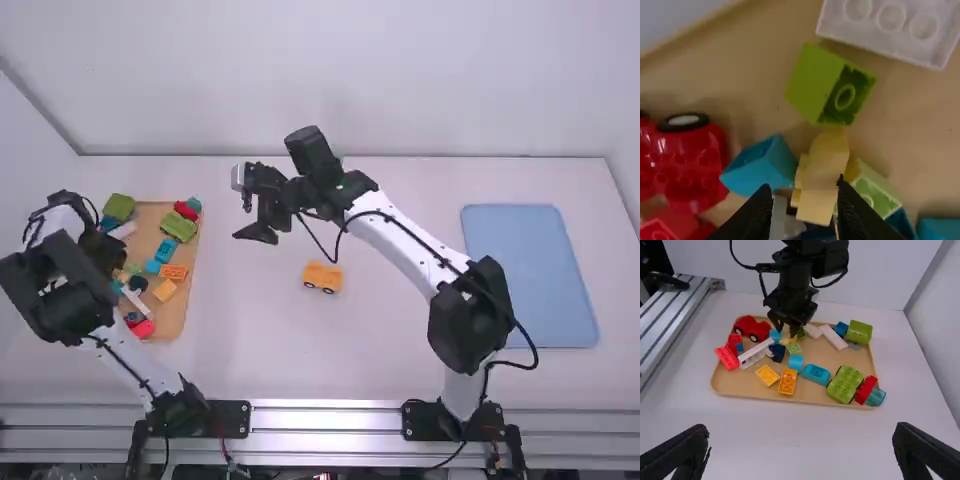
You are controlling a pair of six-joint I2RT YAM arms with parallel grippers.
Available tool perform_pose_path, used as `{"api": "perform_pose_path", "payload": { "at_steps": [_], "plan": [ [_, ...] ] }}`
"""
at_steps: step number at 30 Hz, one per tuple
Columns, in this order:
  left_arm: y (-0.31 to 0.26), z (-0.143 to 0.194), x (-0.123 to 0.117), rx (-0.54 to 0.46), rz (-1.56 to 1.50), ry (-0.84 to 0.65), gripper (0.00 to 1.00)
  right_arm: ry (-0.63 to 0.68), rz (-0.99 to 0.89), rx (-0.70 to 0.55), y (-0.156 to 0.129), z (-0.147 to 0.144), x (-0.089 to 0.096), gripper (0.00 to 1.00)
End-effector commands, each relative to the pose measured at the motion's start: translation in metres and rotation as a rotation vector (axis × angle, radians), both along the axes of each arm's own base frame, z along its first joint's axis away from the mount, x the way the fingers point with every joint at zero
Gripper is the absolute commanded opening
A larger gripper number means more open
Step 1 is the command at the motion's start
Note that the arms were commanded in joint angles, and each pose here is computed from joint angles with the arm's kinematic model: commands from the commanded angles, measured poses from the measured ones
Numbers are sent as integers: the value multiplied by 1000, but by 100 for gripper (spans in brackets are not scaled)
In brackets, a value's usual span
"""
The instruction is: Assemble lego blocks to make yellow taxi
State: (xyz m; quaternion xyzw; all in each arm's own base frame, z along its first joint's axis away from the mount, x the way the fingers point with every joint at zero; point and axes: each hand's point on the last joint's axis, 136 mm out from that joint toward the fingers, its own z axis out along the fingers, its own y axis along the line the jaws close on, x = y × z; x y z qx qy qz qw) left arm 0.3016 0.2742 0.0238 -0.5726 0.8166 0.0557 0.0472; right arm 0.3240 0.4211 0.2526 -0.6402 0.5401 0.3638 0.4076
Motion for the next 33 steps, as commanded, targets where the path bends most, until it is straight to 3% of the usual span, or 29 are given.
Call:
{"api": "perform_pose_path", "payload": {
  "at_steps": [1, 12, 21, 28, 31, 33],
  "plan": [
    [-13, -14, 0, -70, -60, -18, 33, -18, -1, 22, 2, 12, 5, 98],
    [-18, -25, 6, -85, -82, -64, 33, -19, 1, 22, 2, 12, 5, 98],
    [-29, -29, -17, -123, 25, 26, 33, -17, 0, 19, 1, 11, 4, 98],
    [-28, -35, -16, -110, 34, 9, 32, -12, 3, 10, 0, 9, 3, 98],
    [-27, -42, -15, -100, 32, -8, 27, -5, 2, 7, 0, 9, 3, 98],
    [-28, -44, -14, -104, 26, -15, 16, -6, 2, 8, 0, 9, 3, 98]
  ]
}}
